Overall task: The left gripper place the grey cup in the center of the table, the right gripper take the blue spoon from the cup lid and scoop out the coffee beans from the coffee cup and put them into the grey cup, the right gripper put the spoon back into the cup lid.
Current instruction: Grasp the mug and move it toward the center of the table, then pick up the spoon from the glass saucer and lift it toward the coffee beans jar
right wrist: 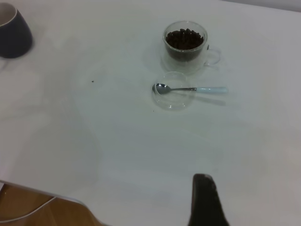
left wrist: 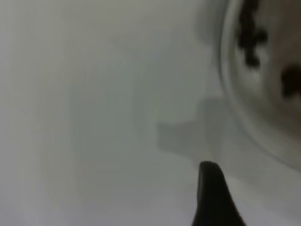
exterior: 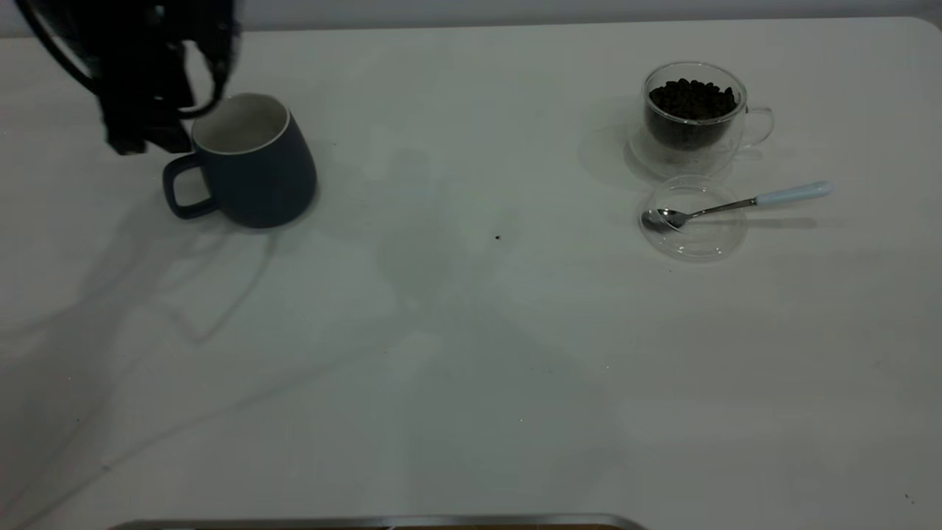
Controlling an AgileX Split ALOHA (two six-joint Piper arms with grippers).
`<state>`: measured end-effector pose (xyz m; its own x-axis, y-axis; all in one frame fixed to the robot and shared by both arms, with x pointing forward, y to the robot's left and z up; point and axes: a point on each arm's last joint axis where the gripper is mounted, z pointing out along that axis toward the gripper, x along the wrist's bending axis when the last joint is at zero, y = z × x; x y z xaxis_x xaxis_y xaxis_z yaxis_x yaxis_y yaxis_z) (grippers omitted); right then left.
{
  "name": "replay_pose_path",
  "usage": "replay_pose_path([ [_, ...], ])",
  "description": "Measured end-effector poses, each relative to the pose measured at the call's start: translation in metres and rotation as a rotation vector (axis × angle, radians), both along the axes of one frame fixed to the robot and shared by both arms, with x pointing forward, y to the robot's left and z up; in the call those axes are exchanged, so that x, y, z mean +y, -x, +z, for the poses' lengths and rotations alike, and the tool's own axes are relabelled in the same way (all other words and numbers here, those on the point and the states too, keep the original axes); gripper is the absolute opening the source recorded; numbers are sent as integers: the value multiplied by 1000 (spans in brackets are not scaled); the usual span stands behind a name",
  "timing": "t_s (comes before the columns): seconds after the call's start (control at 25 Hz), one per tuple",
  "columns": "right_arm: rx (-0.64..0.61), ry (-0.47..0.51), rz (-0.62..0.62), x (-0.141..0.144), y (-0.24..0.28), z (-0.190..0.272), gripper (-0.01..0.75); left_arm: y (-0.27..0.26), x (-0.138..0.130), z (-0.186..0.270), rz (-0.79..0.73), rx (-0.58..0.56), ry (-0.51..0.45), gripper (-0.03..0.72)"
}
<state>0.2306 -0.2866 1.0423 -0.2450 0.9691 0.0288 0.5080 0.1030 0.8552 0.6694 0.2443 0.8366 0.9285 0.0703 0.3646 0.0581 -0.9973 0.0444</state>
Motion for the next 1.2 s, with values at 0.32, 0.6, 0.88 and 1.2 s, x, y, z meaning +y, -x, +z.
replay_pose_path([
  [0.32,0,0,0,0,0,0,523,7,-48,-7,-113,-19,5,514],
  [0.6,0,0,0,0,0,0,523,18,-102,-5,-218,-78,36,514],
  [0.88,0,0,0,0,0,0,523,30,-139,-2,-304,-118,58,514],
  [1.2,0,0,0,0,0,0,523,43,-133,107,-149,-163,139,514],
])
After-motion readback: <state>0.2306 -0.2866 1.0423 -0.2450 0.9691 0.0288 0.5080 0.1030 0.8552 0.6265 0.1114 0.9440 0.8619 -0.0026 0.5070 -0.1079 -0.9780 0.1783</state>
